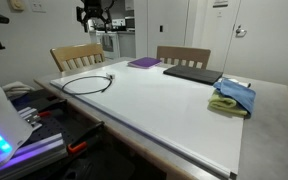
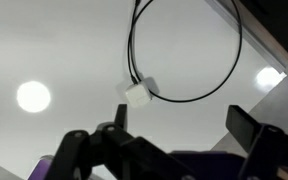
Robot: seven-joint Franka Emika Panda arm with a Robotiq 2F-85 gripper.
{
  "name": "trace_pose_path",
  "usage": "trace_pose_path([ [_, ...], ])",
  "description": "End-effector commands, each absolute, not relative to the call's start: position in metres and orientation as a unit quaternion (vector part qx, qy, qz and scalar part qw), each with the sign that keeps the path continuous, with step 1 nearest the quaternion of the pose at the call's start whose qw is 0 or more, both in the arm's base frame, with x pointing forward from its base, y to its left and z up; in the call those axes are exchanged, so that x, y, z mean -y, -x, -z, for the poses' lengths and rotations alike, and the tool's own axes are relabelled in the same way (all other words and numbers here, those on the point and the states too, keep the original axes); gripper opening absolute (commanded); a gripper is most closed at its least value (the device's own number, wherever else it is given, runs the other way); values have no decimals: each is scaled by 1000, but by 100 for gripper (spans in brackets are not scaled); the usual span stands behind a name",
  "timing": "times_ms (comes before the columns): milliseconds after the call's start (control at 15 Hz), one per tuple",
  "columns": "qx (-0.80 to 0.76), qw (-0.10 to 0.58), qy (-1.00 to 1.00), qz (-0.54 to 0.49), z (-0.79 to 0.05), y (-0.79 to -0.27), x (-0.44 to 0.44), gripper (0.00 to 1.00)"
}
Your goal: Place the charger straight across the board
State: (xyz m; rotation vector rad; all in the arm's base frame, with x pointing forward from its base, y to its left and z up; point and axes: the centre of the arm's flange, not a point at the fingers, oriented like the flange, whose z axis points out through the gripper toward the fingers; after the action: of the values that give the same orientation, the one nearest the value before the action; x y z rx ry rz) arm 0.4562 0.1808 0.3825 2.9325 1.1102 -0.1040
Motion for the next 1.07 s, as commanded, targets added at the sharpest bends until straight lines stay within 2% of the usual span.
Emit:
trace_pose_path([
  [0, -380, -17, -923, 59, -356, -468, -189, 100],
  [133, -359, -33, -929, 86, -348, -467, -193, 100],
  [200, -367, -16, -928, 65, -353, -458, -187, 100],
  [467, -367, -20, -927, 74, -343, -458, -191, 100],
  [1000, -473, -31, -880, 32, -302, -467, -190, 100],
])
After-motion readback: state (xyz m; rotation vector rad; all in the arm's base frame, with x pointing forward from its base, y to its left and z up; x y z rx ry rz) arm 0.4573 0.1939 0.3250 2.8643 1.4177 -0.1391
